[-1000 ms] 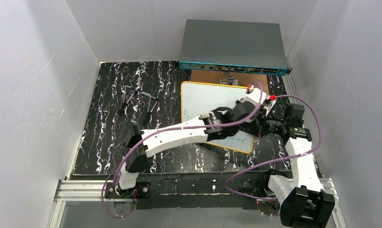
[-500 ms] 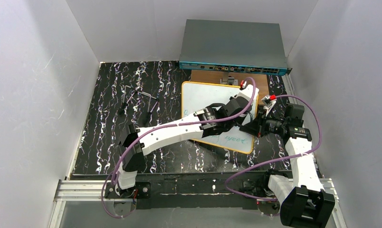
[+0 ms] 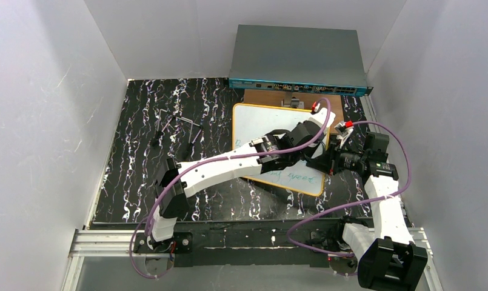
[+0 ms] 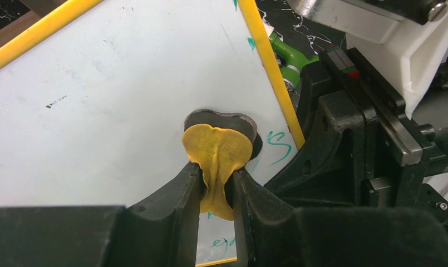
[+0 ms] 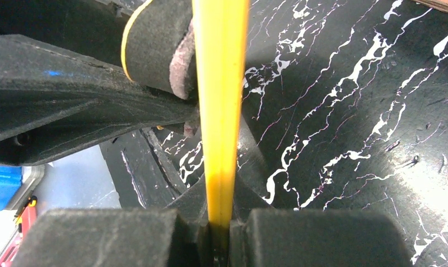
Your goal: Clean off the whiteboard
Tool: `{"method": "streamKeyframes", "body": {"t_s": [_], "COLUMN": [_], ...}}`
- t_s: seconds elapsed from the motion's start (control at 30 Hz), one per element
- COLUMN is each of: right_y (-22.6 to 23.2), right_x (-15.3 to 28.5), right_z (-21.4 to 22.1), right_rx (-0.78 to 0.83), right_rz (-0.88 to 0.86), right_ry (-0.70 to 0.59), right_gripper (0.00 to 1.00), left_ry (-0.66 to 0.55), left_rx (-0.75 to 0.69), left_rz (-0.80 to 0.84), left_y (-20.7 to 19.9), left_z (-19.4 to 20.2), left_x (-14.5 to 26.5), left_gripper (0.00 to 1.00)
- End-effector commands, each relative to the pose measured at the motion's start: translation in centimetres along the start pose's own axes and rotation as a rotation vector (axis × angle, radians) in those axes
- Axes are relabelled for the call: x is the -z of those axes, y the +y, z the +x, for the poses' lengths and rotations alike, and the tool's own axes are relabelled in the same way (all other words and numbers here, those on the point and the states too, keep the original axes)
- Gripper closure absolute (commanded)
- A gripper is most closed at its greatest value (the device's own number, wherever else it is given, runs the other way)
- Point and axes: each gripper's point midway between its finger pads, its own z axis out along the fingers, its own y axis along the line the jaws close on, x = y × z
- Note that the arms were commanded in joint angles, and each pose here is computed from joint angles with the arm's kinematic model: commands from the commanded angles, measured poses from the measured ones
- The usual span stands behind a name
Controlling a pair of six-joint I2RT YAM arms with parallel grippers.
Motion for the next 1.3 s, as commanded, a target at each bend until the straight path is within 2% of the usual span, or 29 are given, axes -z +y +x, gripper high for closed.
{"method": "streamKeyframes", "body": {"t_s": [0.0,0.13,0.23,0.37,0.43,0.53,0.67,0.8,0.97,1.13,1.27], "right_y": [3.2,3.1,3.1,3.1,3.2,3.2,3.2,3.1,3.0,3.0,3.0], "right_x": [0.4,0.4,0.4,0.4,0.4,0.5,0.5,0.4,0.5,0.5,0.5], "right_z": [-2.7,-2.7,-2.7,-2.7,-2.7,-2.8,-2.8,-2.8,-2.7,-2.8,-2.8], "right_rx": [0.185,0.185,0.183,0.183,0.186,0.189,0.190,0.184,0.186,0.185,0.183], "right_rz": [-0.145,-0.140,-0.137,-0.138,-0.138,-0.136,-0.141,-0.142,-0.135,-0.133,-0.135], "right_ry": [-0.060,-0.059,-0.060,-0.060,-0.061,-0.063,-0.063,-0.062,-0.062,-0.063,-0.063], "right_gripper": [0.99,0.99,0.99,0.99,0.99,0.99,0.99,0.99,0.99,0.99,0.99], "left_ry": [-0.025,-0.025,-0.041,-0.048,-0.058,-0.034,-0.009,0.002,-0.063,-0.108,-0.107], "left_rx": [-0.036,-0.081,-0.101,-0.047,-0.041,-0.040,-0.115,-0.158,-0.213,-0.161,-0.199], "left_rz": [0.022,0.077,0.030,0.013,0.028,0.115,0.228,0.229,0.147,0.093,0.145], "left_y": [-0.5,-3.3,-1.6,1.8,2.2,0.6,-3.6,-4.7,-2.8,0.4,-0.1], "left_z": [-0.5,0.4,-0.7,-2.7,-3.1,-1.9,1.6,3.1,-0.4,-4.3,-4.1], "left_x": [1.5,1.6,1.0,0.6,0.9,1.2,2.3,2.6,2.1,1.2,1.5], "left_gripper": [1.00,1.00,1.00,1.00,1.00,1.00,1.00,1.00,1.00,1.00,1.00]}}
